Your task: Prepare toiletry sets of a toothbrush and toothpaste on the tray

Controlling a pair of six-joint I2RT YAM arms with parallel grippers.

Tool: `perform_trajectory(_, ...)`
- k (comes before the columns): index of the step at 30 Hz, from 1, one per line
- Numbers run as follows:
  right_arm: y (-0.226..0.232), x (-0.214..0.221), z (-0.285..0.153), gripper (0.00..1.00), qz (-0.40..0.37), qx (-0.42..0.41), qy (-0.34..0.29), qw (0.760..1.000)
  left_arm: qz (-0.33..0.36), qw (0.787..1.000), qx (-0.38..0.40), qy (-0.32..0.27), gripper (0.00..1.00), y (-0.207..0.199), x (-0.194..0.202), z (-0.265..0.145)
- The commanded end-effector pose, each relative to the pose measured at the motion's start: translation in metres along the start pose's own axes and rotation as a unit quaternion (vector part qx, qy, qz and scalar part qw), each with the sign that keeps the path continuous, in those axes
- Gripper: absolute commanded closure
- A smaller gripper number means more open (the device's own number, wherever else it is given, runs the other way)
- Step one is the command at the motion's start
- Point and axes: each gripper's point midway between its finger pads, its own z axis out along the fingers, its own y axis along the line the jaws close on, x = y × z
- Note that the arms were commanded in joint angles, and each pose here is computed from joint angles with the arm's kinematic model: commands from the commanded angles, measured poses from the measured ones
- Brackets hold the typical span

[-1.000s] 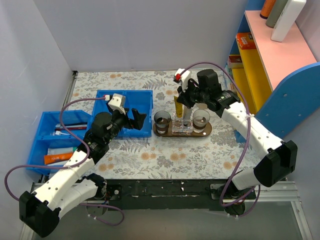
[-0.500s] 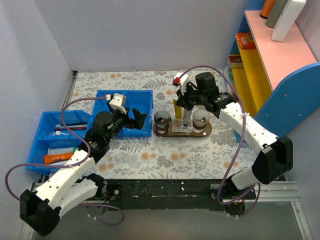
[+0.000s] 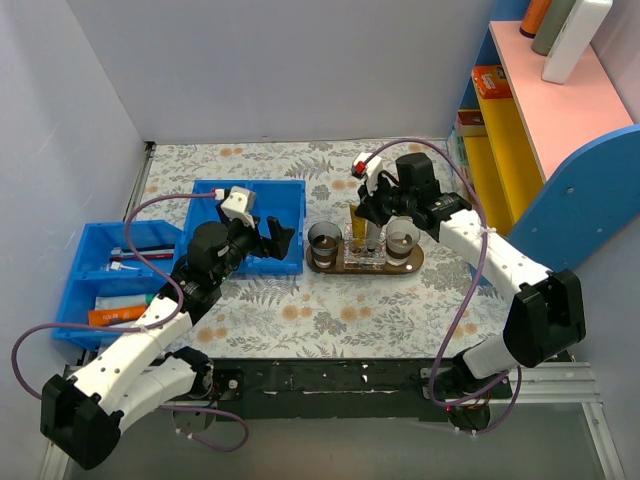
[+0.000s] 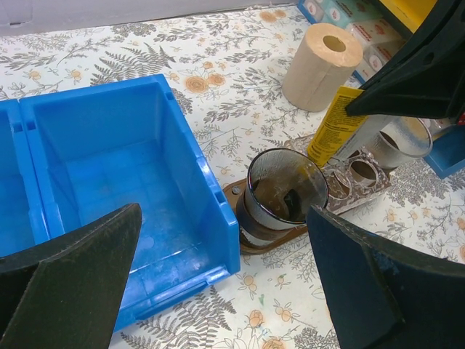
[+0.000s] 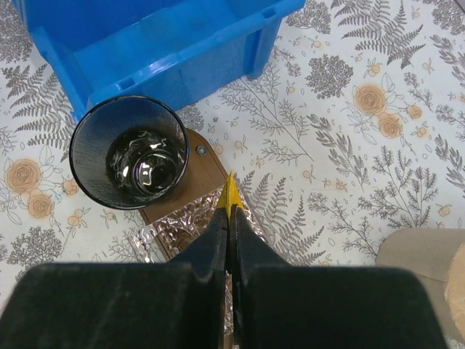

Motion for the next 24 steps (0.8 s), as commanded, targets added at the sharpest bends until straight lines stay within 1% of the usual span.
perform_trajectory(1,-0.003,-0.015,0.0,0.99,-0.009,-0.004,-0.044,0.999,0.009,1.0,0.003,-0.003,0.02,0.0,-0.002,0.001)
perform_trajectory(13,-0.002,-0.013,0.005,0.99,-0.002,-0.014,-0.062,0.998,0.009,1.0,0.002,0.004,0.02,0.001,0.002,0.003)
perform_trajectory(15,-0.001,-0.01,0.007,0.99,0.001,-0.017,-0.06,0.998,0.009,1.0,0.002,0.004,0.02,0.001,0.001,0.004)
perform_trajectory(16,-0.001,-0.009,0.008,0.99,0.002,-0.019,-0.059,0.998,0.01,1.0,0.016,0.006,0.02,-0.004,0.002,0.003)
perform_trajectory(24,-0.001,0.003,0.014,0.99,0.006,-0.021,-0.045,0.999,0.009,1.0,0.018,0.006,0.02,-0.005,0.002,0.003)
